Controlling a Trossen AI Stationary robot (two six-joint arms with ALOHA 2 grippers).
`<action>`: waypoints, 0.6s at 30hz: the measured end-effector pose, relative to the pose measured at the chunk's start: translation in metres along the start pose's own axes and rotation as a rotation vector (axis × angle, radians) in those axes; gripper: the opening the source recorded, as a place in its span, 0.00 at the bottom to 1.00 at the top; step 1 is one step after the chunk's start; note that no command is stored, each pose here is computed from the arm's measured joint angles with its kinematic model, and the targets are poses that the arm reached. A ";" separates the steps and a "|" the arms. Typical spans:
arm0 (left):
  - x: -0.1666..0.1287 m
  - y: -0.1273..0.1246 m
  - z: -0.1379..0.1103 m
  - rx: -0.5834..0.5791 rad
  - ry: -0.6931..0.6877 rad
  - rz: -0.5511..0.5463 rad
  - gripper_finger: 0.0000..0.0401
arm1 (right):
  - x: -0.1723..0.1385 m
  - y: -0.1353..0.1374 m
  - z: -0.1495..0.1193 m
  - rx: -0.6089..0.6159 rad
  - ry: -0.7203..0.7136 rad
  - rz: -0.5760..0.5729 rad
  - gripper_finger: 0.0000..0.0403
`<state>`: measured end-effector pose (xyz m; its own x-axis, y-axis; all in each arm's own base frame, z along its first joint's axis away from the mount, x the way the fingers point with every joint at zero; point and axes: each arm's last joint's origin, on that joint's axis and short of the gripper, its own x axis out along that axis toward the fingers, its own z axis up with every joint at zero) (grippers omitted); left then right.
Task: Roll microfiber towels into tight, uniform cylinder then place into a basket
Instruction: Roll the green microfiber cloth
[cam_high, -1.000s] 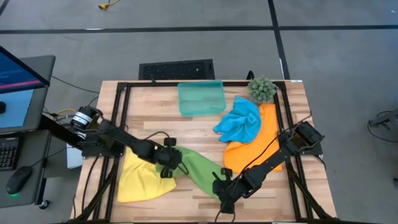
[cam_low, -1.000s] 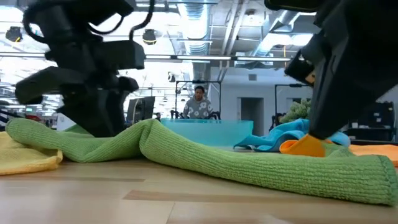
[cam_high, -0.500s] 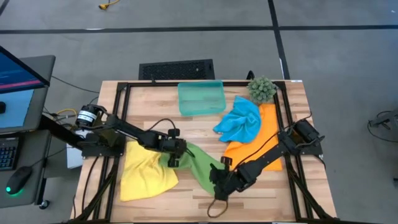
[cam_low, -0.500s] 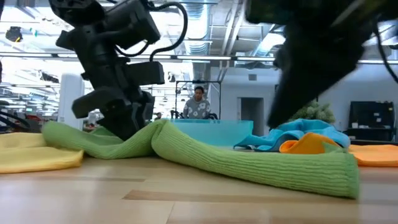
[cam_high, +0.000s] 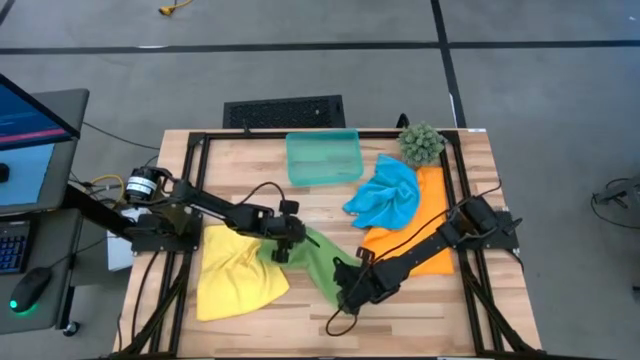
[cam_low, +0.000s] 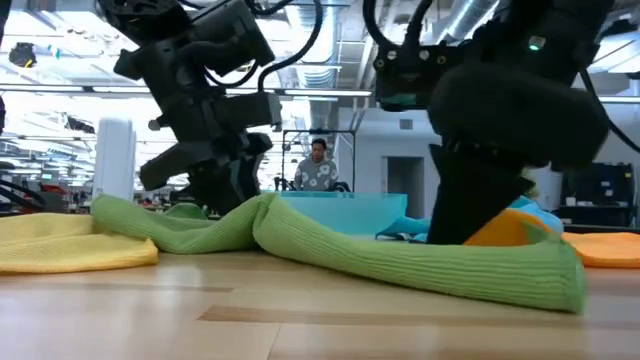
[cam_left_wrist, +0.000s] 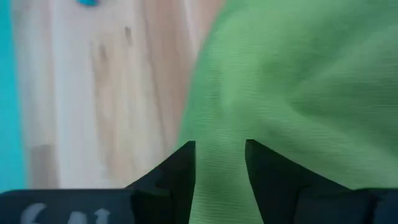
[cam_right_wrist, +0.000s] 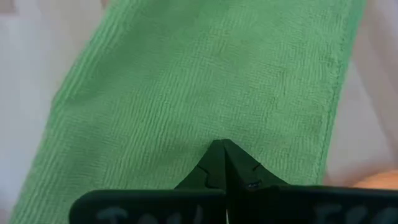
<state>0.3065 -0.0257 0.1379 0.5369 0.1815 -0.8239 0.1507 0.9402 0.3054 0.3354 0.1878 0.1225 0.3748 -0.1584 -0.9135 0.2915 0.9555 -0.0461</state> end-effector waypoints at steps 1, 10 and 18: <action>0.001 0.002 0.000 0.005 0.001 0.005 0.33 | 0.002 0.004 0.001 0.007 -0.010 0.027 0.02; 0.014 0.020 -0.006 -0.071 -0.006 -0.054 0.33 | -0.004 0.026 -0.003 -0.040 -0.062 0.203 0.02; -0.008 0.026 0.001 -0.070 -0.022 -0.147 0.33 | -0.006 0.032 -0.008 -0.073 -0.079 0.200 0.02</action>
<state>0.3066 -0.0026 0.1532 0.5318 0.0352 -0.8461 0.1714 0.9740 0.1483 0.3355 0.2209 0.1235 0.4870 0.0194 -0.8732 0.1410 0.9849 0.1005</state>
